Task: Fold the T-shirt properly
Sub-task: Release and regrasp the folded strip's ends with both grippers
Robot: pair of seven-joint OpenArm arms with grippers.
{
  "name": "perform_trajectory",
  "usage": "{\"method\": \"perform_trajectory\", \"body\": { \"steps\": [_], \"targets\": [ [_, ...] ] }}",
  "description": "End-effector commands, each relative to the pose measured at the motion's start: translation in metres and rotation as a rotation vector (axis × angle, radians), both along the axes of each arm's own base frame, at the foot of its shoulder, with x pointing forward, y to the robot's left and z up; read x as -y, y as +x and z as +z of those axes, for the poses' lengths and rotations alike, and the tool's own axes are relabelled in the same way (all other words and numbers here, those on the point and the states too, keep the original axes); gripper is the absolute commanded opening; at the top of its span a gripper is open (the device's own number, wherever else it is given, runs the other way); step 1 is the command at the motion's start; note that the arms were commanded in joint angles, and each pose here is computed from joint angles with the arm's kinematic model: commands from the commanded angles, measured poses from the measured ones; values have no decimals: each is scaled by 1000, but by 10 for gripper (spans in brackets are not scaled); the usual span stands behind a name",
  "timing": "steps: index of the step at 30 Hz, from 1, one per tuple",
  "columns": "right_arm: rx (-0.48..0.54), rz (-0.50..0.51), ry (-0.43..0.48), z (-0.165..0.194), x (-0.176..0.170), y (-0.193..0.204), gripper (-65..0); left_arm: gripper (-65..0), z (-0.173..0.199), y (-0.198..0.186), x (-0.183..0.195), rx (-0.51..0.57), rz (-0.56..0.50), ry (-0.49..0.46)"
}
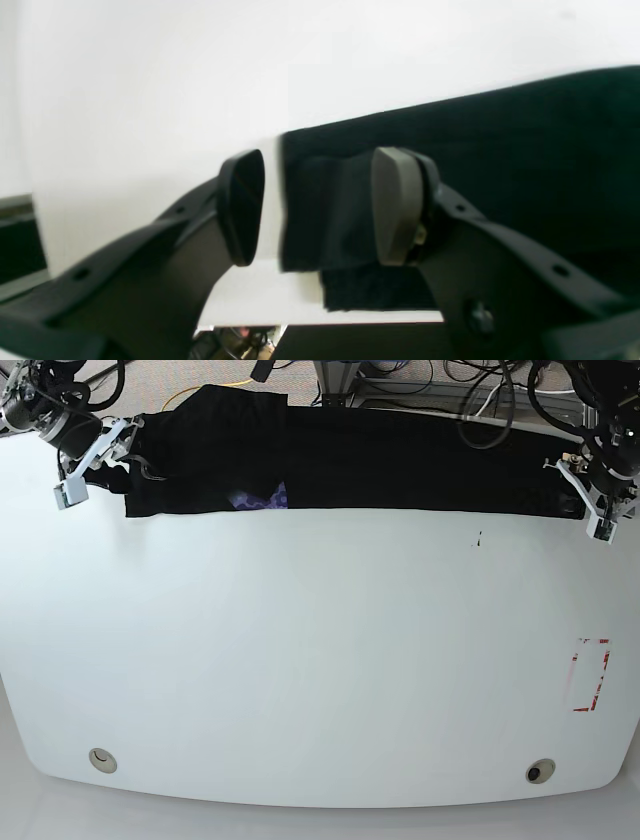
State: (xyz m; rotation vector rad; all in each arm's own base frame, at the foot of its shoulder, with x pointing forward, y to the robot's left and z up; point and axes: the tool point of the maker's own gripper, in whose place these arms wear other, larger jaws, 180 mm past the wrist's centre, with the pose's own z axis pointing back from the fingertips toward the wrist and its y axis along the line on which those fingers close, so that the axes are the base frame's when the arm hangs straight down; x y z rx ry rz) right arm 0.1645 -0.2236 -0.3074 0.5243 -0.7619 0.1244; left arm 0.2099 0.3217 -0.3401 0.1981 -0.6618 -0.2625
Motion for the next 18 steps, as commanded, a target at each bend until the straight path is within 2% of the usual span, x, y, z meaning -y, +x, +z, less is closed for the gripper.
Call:
{"method": "perform_trajectory", "body": {
  "steps": [1,7,9,13,16,18],
  "targets": [
    [71,6,40,19,-3,7,-184,-338,11,7,-3,35,-18,22],
    [101,16,75,24,-8,14,-184,-338,-5,2,16,18,-8,-37],
    [89,38,88,17,-21,17,-184,-338,-14,-4,19,-10,-11,-54],
    [10,85,-1,-10,-34,17,-190,-338,-30,-7,31,-54,-36,-87],
    [-68,92,-69,-33,-37,7,-265,-338,-39,-15,27,-83,-19,-99],
    [-118,87,-123,-46,-35,0,-355,-339,-48,-20,24,-111,-7,-110]
  ]
}}
